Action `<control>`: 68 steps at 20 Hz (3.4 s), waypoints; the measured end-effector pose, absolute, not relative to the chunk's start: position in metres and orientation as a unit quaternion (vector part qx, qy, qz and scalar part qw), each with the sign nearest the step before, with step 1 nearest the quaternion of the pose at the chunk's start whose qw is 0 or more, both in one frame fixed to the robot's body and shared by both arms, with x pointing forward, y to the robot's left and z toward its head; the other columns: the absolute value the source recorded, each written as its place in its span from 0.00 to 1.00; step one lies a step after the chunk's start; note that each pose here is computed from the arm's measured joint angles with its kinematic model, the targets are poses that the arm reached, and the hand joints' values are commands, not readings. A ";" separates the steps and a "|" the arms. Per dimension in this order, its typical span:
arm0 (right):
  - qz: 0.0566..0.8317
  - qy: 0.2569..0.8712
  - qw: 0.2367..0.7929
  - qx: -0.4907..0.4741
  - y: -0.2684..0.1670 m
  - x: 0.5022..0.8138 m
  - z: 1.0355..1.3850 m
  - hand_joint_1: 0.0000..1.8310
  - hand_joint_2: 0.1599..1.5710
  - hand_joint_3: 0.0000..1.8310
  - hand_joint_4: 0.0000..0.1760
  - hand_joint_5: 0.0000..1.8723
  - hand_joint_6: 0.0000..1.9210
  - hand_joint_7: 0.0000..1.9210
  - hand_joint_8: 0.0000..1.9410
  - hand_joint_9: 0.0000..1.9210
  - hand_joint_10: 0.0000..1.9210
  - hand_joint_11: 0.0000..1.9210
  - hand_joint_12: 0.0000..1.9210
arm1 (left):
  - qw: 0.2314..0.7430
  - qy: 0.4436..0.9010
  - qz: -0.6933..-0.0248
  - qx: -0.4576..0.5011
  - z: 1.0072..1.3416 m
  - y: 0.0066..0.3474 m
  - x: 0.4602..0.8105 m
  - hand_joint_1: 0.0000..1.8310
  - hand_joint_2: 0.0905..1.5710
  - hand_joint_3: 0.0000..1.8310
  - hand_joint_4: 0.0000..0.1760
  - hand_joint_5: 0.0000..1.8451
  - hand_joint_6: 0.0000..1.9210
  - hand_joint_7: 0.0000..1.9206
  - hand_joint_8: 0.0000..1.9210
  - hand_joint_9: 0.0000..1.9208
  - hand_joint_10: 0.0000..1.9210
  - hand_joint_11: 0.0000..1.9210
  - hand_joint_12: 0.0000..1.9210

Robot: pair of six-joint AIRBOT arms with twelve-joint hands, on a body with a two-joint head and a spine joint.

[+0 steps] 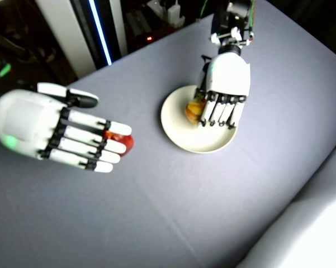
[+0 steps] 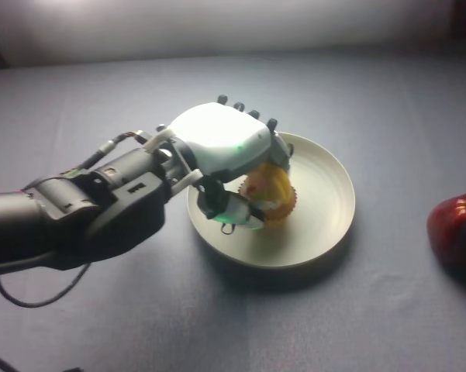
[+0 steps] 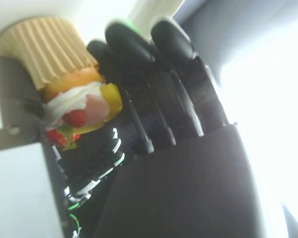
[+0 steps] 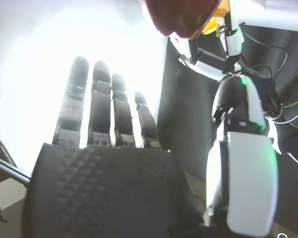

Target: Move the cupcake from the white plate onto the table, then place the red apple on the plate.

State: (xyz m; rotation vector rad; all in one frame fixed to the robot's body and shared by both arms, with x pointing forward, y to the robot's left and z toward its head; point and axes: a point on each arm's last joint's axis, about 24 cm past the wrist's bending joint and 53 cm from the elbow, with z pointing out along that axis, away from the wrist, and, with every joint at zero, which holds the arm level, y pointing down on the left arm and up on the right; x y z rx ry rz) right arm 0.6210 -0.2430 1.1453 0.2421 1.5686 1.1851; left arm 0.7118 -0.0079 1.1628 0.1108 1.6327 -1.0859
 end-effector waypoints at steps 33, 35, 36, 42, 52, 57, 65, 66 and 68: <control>0.505 0.665 0.539 0.113 -0.243 0.621 1.142 0.37 0.64 0.00 0.23 0.00 0.00 0.13 0.00 0.17 0.00 0.00 0.35 | 0.591 0.719 -0.348 -0.113 1.107 0.199 0.674 0.47 0.52 0.00 0.87 0.15 0.00 0.20 0.00 0.22 0.00 0.00 0.53; 0.505 0.665 0.538 0.113 -0.244 0.621 1.141 0.37 0.64 0.00 0.34 0.00 0.00 0.14 0.00 0.17 0.00 0.00 0.34 | 0.589 0.721 -0.347 -0.112 1.105 0.199 0.673 0.46 0.52 0.00 0.76 0.10 0.00 0.14 0.00 0.18 0.00 0.00 0.47; 0.505 0.666 0.538 0.114 -0.243 0.621 1.141 0.38 0.64 0.00 0.35 0.00 0.00 0.14 0.00 0.17 0.00 0.00 0.34 | 0.589 0.721 -0.348 -0.110 1.105 0.198 0.672 0.46 0.51 0.00 0.91 0.09 0.00 0.11 0.00 0.14 0.00 0.00 0.39; 0.510 0.670 0.530 0.100 -0.237 0.617 1.139 0.46 0.60 0.00 0.30 0.02 0.00 0.10 0.00 0.13 0.00 0.00 0.30 | 0.613 0.692 -0.371 -0.086 1.136 0.189 0.655 0.46 0.52 0.00 1.00 0.01 0.00 0.04 0.00 0.07 0.00 0.00 0.24; 0.470 0.744 0.474 0.033 -0.204 0.645 1.106 0.51 0.53 0.00 0.16 0.04 0.00 0.17 0.00 0.21 0.01 0.08 0.41 | 0.659 0.629 -0.410 -0.049 1.191 0.184 0.619 0.41 0.50 0.00 0.93 0.02 0.00 0.02 0.00 0.04 0.00 0.00 0.28; 0.449 0.766 0.459 0.003 -0.182 0.657 1.090 0.60 0.54 0.00 0.00 0.31 0.01 0.38 0.01 0.46 0.05 0.29 0.59 | 0.657 0.620 -0.425 -0.048 1.194 0.181 0.611 0.44 0.50 0.00 1.00 0.02 0.00 0.02 0.00 0.06 0.00 0.00 0.31; 0.445 0.764 0.467 -0.003 -0.178 0.665 1.096 0.70 0.67 0.00 0.00 0.63 0.18 0.50 0.67 0.52 0.65 0.47 0.81 | 0.648 0.625 -0.431 -0.068 1.187 0.187 0.610 0.45 0.51 0.00 0.94 0.05 0.00 0.04 0.00 0.07 0.00 0.00 0.28; 0.447 0.761 0.471 -0.009 -0.174 0.667 1.100 0.70 0.65 0.00 0.00 0.60 0.25 0.54 0.59 0.52 0.51 0.44 0.71 | 0.647 0.625 -0.431 -0.069 1.185 0.189 0.610 0.43 0.51 0.00 0.88 0.05 0.00 0.05 0.00 0.07 0.00 0.00 0.29; 0.465 0.742 0.483 -0.016 -0.163 0.670 1.119 0.70 0.63 0.00 0.00 0.57 0.37 0.61 0.42 0.54 0.43 0.40 0.67 | 0.646 0.624 -0.433 -0.073 1.186 0.190 0.610 0.44 0.51 0.00 0.93 0.04 0.00 0.02 0.00 0.06 0.00 0.00 0.29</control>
